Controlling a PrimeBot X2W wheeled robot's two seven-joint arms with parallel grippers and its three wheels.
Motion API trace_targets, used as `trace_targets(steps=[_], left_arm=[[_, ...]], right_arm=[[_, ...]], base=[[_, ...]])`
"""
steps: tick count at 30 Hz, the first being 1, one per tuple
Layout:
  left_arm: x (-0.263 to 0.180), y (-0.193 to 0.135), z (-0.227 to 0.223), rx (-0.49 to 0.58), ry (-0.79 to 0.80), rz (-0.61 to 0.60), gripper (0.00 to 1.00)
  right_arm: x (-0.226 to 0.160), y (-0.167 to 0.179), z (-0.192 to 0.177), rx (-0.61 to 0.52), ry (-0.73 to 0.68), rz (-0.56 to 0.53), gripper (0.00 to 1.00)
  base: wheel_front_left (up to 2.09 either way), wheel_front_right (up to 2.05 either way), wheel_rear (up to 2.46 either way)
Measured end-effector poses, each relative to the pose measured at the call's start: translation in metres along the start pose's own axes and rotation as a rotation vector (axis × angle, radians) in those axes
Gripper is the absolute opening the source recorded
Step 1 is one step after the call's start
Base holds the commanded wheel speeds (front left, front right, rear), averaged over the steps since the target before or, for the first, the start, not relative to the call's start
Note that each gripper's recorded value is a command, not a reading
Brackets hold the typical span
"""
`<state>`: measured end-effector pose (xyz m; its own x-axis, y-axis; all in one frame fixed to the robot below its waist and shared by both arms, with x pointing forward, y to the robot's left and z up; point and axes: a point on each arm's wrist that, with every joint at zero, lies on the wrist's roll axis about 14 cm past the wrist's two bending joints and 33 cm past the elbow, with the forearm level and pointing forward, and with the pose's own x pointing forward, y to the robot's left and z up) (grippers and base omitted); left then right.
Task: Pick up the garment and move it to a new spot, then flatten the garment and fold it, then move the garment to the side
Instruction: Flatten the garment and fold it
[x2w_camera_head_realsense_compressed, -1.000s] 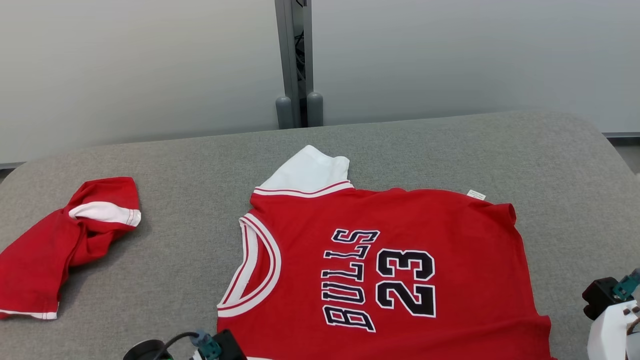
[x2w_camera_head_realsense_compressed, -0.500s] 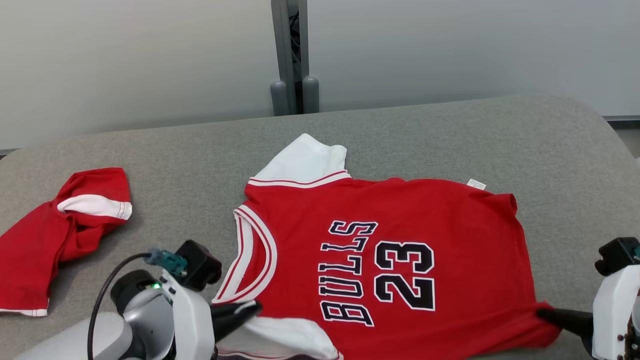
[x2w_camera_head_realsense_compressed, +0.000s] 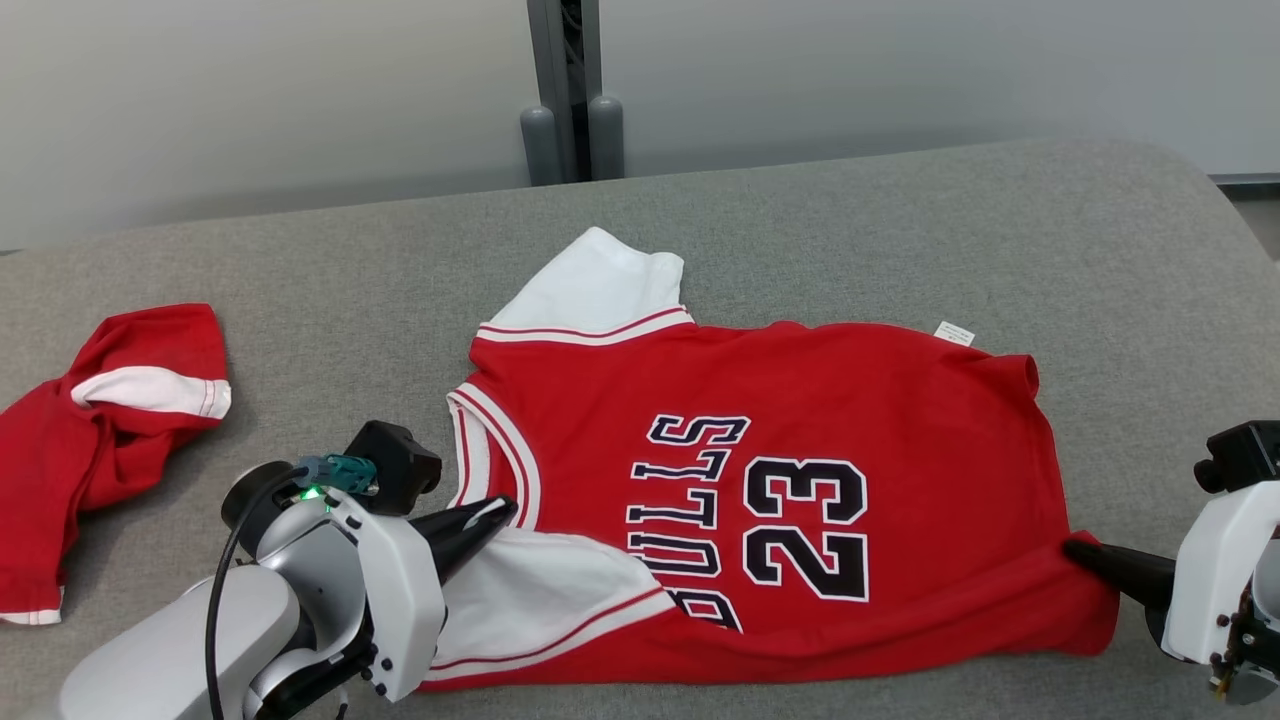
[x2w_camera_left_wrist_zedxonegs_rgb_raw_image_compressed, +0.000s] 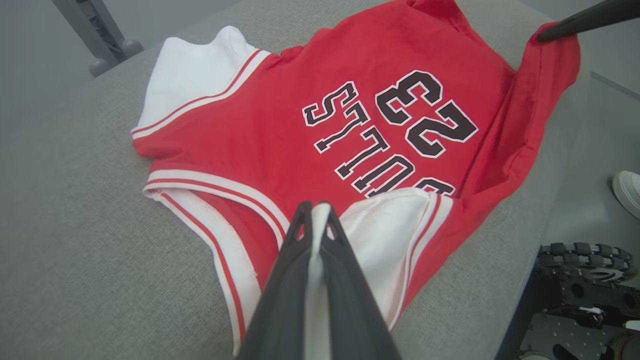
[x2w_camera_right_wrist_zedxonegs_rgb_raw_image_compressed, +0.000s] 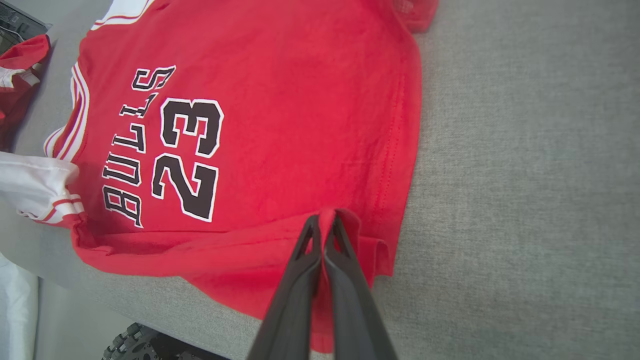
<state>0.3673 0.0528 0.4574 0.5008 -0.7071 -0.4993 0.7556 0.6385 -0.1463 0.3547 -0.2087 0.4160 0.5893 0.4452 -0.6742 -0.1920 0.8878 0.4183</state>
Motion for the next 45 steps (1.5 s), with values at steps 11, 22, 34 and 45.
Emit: trace_targets(steps=[11, 22, 34, 45], left_arm=[[0.026, 0.041, 0.006, 0.016, -0.073, 0.125, 0.0], [0.037, 0.061, -0.008, 0.013, -0.045, 0.176, 0.0], [0.044, 0.065, -0.018, -0.004, -0.036, 0.231, 1.0], [0.018, 0.085, 0.042, -0.061, -0.351, 0.403, 1.0]], right_arm=[[0.013, -0.011, 0.003, 0.019, -0.02, -0.027, 0.0], [0.021, -0.016, 0.015, -0.003, -0.081, -0.039, 0.0], [0.028, -0.024, 0.025, 0.001, -0.146, -0.073, 1.0], [-0.004, -0.045, 0.067, -0.107, -0.401, -0.168, 1.0]], base=[[0.0, 0.0, 0.0], [0.0, 0.0, 0.0], [0.0, 0.0, 0.0], [0.0, 0.0, 0.0]])
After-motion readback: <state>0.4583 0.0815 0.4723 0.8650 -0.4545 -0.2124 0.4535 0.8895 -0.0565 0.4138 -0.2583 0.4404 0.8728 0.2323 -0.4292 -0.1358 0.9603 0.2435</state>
